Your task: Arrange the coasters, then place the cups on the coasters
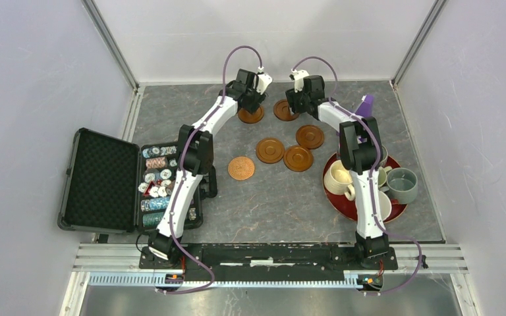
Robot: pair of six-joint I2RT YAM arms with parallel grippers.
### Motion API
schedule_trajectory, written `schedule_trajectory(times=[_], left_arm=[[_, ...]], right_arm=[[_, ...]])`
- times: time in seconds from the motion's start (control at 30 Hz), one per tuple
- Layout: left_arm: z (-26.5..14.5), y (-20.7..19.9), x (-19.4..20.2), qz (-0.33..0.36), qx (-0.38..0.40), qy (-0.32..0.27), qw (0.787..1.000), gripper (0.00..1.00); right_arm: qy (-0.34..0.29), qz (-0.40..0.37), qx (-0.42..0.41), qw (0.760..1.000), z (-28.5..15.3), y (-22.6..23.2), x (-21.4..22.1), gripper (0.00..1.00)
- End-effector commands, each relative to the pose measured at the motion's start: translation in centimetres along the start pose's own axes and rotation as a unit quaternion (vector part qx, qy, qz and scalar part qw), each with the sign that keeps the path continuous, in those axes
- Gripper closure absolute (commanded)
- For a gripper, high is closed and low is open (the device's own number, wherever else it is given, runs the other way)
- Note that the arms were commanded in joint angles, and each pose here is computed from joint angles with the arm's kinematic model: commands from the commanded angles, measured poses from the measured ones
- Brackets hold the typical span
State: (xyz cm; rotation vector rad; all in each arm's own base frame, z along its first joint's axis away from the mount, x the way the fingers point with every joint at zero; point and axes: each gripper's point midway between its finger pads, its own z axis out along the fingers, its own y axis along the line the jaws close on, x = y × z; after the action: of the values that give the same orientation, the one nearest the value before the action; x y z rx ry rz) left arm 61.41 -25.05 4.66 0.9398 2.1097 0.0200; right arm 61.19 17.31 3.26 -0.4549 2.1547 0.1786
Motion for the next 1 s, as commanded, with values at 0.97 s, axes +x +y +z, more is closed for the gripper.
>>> schedule_trajectory(times=[0.97], left_arm=[[-11.3,-13.7,0.1,-0.044,0.236,0.019,0.971,0.17]], right_arm=[[0.191,-0.091,-0.108,0.971,-12.0,-3.3,7.7,0.31]])
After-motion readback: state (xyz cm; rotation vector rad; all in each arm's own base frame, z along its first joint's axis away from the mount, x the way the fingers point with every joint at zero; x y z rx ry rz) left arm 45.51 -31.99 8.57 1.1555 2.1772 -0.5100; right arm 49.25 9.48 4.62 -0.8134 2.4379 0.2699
